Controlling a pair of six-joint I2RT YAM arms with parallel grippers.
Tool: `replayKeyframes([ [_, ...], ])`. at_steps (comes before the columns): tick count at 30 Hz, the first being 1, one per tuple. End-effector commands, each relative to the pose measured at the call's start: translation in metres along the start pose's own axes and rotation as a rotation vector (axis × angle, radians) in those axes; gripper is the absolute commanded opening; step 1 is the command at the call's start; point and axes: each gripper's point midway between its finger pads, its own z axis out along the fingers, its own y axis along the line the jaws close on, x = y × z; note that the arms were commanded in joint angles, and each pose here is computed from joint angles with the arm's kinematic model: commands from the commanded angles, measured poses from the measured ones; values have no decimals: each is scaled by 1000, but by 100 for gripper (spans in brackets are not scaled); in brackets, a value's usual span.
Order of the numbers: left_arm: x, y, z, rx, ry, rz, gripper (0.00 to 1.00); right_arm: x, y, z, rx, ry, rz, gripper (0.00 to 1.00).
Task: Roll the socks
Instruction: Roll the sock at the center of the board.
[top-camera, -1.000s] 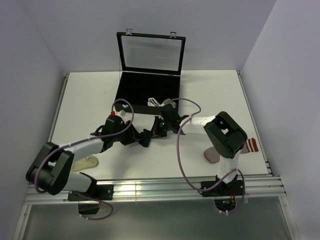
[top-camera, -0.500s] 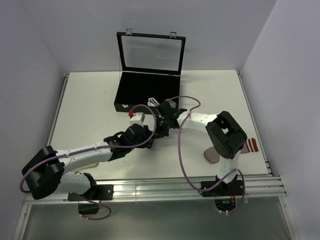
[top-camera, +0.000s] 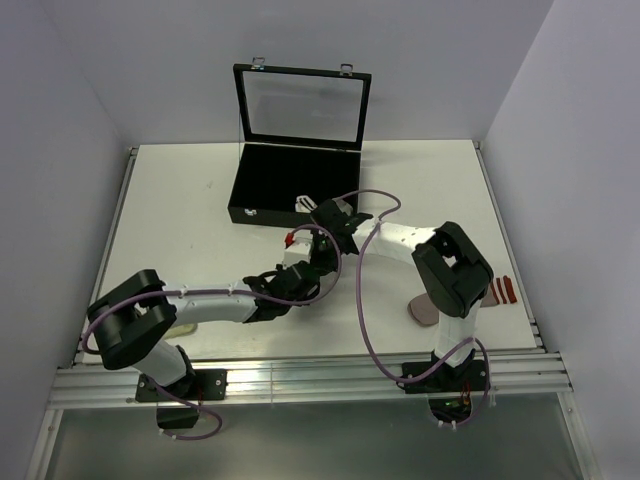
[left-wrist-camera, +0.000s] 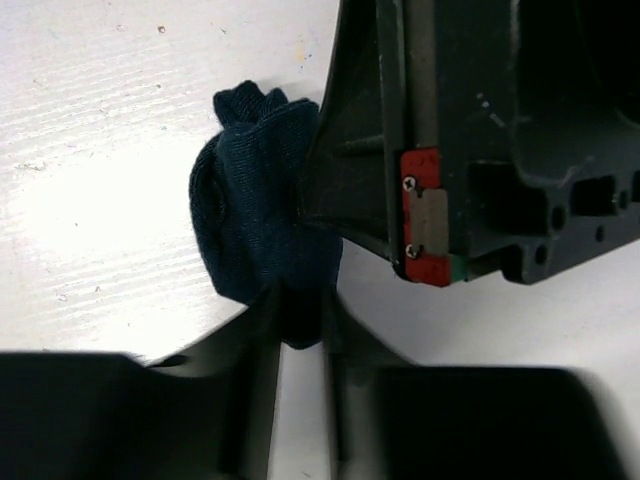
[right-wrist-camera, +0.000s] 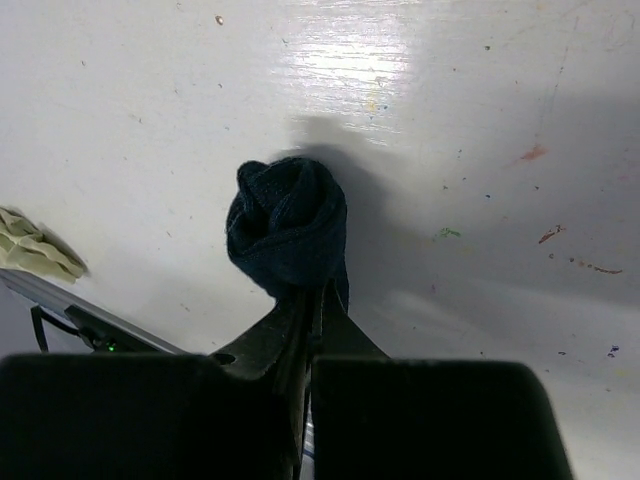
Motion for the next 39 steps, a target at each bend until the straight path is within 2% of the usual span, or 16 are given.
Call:
replayKeyframes([
  [1, -10, -5, 2, -15, -32, 6, 17, -1, 6, 1, 10, -3, -17, 0],
  [4, -3, -1, 3, -23, -19, -7, 2, 1, 10, 0, -21, -4, -20, 4],
  [5, 0, 0, 3, -20, -12, -14, 1, 2, 12, 1, -48, -3, -23, 6],
  [6, 0, 2, 4, -20, -9, -28, 1, 2, 14, 0, -71, -8, -20, 10],
  [7, 4, 3, 2, 0, 4, -51, 1, 1, 21, -5, -106, -23, -22, 19],
  [9, 3, 9, 2, 16, 15, -97, 1, 2, 26, -7, -177, -36, -19, 26],
  [10, 4, 5, -1, 72, 25, -138, 1, 2, 26, -11, -202, -46, -16, 33],
  [13, 3, 16, -4, 137, 47, -250, 1, -8, 41, -26, -294, -112, -34, 43],
  [14, 1, 8, -7, 207, 61, -287, 1, -12, 41, -28, -315, -137, -33, 46],
  [16, 3, 20, -8, 231, 77, -369, 1, -11, 44, -34, -350, -162, -43, 49],
  [17, 1, 16, -11, 281, 91, -399, 1, -15, 49, -36, -379, -182, -48, 50],
  [24, 6, 28, -16, 365, 137, -552, 1, -13, 58, -29, -453, -165, -68, 52],
  [27, 6, 38, -13, 363, 139, -608, 1, -15, 60, -22, -454, -165, -86, 54],
  [39, 18, 44, -5, 368, 213, -635, 3, -7, 45, 15, -398, -129, -134, 55],
])
